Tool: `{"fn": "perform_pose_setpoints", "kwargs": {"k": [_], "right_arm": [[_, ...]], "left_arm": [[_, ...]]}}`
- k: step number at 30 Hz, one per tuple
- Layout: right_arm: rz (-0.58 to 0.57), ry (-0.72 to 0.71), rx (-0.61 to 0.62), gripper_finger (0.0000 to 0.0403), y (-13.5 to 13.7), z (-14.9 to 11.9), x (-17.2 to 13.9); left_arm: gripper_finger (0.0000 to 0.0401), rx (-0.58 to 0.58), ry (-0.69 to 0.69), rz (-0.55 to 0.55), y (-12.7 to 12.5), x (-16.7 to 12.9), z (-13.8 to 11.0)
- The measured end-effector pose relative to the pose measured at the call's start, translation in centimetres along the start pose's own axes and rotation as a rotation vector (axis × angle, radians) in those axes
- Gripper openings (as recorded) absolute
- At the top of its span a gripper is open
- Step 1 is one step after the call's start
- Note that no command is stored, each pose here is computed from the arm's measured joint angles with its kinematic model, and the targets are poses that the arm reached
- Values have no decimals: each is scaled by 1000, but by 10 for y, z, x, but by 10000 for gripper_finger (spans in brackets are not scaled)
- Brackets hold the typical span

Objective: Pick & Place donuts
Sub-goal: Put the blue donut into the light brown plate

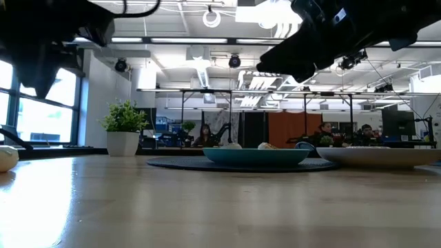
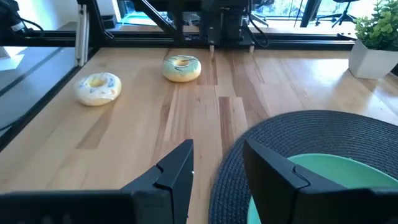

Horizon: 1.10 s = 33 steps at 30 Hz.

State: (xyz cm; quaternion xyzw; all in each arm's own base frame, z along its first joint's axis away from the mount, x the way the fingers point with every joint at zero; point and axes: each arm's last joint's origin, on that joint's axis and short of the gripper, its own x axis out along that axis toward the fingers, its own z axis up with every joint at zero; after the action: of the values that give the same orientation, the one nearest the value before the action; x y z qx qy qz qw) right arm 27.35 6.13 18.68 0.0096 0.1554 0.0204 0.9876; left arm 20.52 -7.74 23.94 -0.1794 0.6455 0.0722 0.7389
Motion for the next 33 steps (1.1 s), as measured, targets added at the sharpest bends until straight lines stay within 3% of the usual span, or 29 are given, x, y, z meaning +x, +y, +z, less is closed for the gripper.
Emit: {"fn": "perform_pose_setpoints", "kwargs": {"k": [9, 13, 21, 29, 33], "right_arm": [[-2, -12, -4, 136, -1, 1, 0], [-2, -19, -38, 136, -1, 2, 0], [-2, -29, -105, 136, -1, 3, 0], [-1, -44, -104, 136, 0, 4, 0], [-1, -44, -104, 136, 0, 4, 0]], "left_arm": [[174, -26, -13, 148, -37, 31, -22], [174, -35, 50, 165, -50, 47, -29], [174, -85, 153, 242, -55, 70, -35], [173, -58, 147, 220, -58, 74, -34], [153, -54, 159, 182, -60, 75, -33]]}}
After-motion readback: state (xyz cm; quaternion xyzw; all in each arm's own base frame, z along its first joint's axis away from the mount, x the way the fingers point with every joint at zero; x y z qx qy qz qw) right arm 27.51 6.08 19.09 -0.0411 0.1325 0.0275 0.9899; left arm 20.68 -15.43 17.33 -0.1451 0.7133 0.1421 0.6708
